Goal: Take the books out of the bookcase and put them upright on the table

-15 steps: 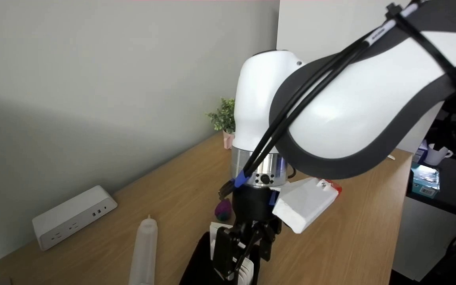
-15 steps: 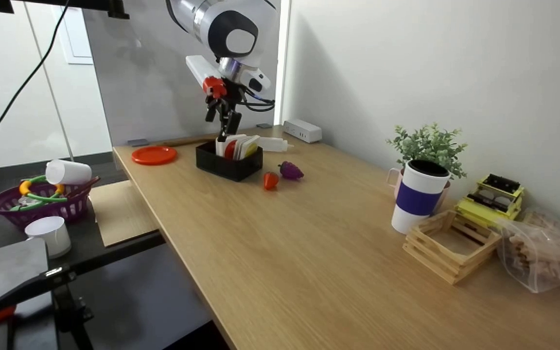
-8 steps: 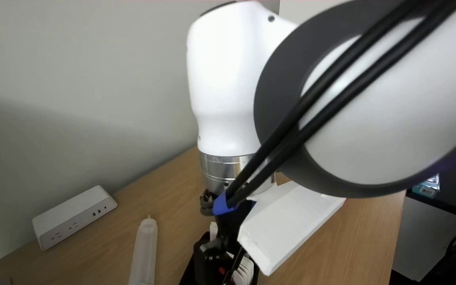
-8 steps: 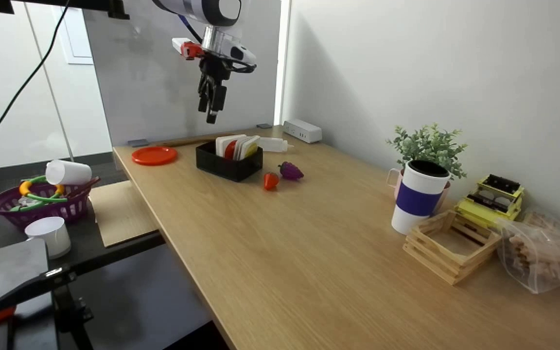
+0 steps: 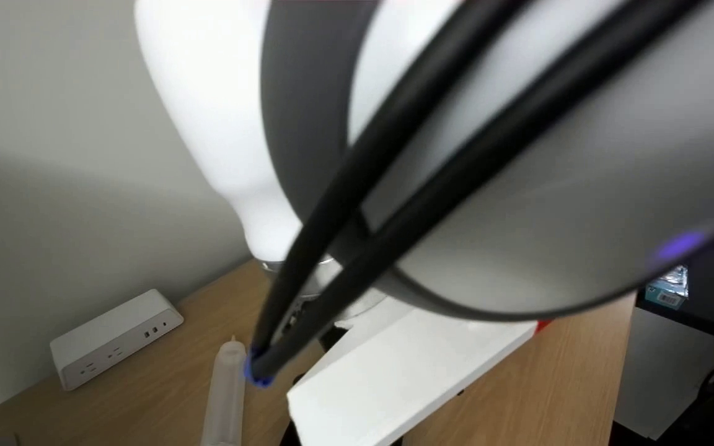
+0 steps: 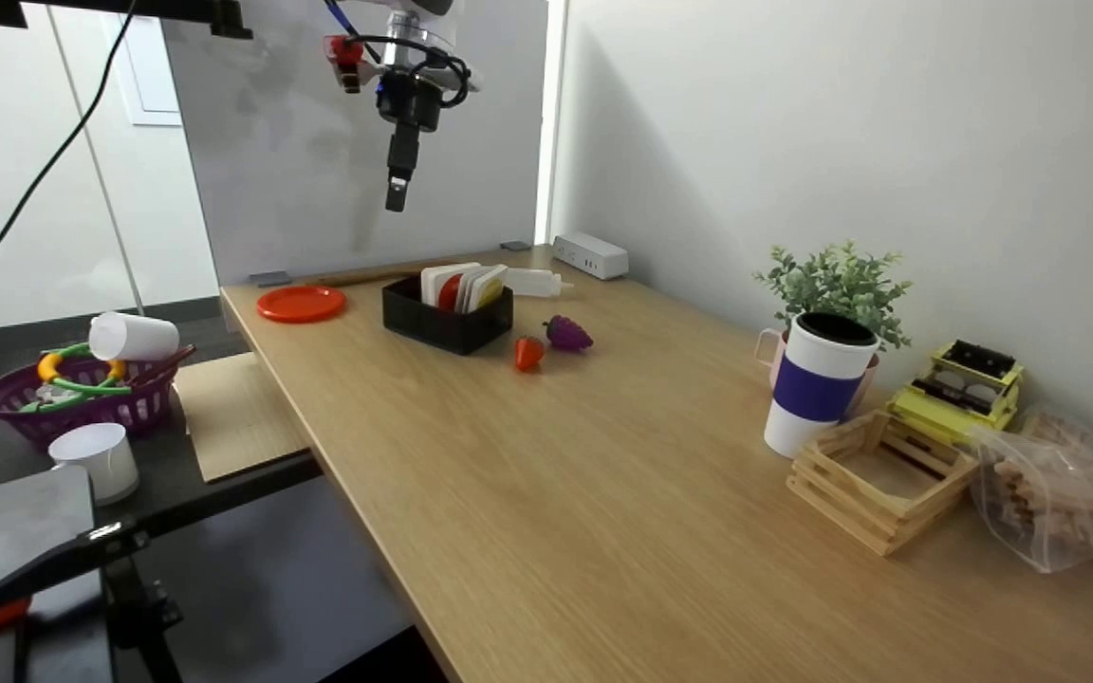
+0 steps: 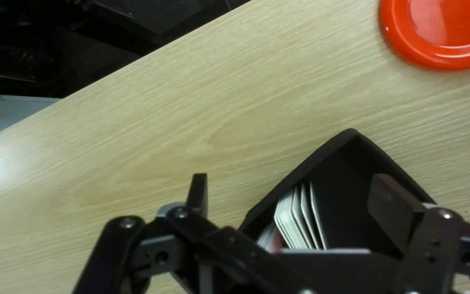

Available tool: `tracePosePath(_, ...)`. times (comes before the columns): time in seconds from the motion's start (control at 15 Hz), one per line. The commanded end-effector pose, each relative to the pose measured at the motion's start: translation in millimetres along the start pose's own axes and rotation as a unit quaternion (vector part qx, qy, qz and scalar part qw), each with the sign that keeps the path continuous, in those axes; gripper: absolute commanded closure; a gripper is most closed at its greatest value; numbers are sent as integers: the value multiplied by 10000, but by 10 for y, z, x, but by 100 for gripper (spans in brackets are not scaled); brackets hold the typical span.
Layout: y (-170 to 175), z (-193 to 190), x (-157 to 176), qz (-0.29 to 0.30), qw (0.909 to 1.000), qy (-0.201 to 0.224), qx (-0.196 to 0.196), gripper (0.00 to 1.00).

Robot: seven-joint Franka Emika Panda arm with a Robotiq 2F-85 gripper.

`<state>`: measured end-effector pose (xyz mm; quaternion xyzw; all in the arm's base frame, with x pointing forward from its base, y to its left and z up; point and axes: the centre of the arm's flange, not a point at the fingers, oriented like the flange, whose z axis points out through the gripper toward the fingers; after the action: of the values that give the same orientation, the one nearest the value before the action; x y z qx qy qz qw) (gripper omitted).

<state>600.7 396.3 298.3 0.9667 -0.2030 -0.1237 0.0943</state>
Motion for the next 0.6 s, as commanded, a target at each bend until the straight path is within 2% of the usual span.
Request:
tracePosePath(0.0, -163, 143, 530, -735, 9968, -85, -292, 0)
tracePosePath(0.13, -129, 333, 759, -1336, 9906, -117, -277, 0)
tracePosePath(0.2, 32, 320, 426, -879, 9959, -66, -224, 0)
tracePosePath(0.33, 50, 446, 536, -896, 9956, -122, -248, 0)
tracePosePath(0.53, 19, 480, 507, -871, 9960, -128, -179, 0)
